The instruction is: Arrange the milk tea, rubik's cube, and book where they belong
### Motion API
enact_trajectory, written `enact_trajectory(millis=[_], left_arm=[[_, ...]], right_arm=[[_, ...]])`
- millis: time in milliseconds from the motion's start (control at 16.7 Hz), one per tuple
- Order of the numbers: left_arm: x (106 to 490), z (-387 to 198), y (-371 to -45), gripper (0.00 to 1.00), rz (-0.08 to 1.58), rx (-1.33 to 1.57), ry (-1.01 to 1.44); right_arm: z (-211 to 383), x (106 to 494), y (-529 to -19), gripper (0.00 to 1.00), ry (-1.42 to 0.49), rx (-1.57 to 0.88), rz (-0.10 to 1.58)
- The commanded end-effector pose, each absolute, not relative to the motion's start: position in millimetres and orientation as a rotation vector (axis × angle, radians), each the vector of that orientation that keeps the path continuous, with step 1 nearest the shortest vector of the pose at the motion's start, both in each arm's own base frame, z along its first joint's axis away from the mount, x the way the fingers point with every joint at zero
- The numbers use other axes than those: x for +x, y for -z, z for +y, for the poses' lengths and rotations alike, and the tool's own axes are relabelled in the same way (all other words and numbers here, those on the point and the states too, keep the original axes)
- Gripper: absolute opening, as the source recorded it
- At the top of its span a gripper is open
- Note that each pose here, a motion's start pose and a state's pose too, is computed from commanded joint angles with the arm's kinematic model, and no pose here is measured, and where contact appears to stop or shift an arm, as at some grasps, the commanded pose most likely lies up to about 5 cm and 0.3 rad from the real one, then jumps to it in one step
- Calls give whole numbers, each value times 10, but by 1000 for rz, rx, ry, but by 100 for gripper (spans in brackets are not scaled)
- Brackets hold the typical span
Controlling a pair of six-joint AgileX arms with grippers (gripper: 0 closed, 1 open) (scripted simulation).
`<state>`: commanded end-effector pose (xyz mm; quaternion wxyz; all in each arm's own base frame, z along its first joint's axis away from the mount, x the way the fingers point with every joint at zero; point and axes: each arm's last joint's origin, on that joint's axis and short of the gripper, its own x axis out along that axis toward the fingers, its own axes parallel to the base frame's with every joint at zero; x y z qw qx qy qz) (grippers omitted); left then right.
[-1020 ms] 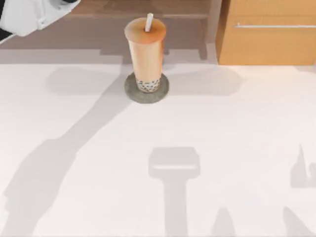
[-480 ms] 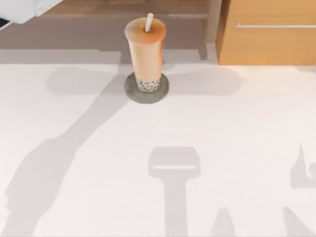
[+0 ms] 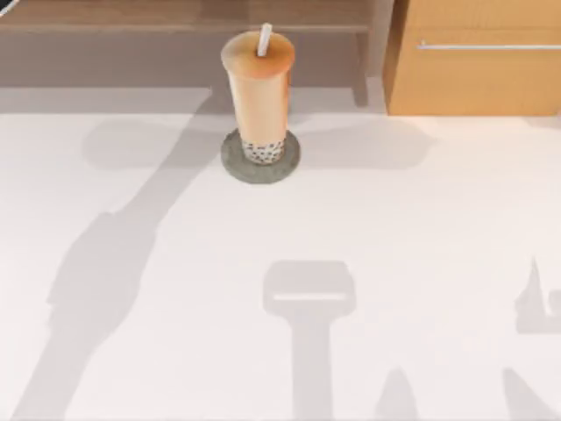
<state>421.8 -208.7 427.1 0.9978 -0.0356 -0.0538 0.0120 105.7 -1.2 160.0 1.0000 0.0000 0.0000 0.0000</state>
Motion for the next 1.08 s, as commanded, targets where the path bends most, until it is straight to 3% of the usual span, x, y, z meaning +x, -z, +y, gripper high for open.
enact_trajectory(millis=[180,420,1080], left_arm=[[4438,-2156,-3976,0,-9,-7,19],[4457,-2159,-3950,0,-1,-1,23],[4457,-2159,-3950,83,-1,-1,23]], right_arm=[[-12,1057,-1600,100,0,0,0],[-12,1057,-1600,100,0,0,0],[-12,1057,-1600,100,0,0,0]])
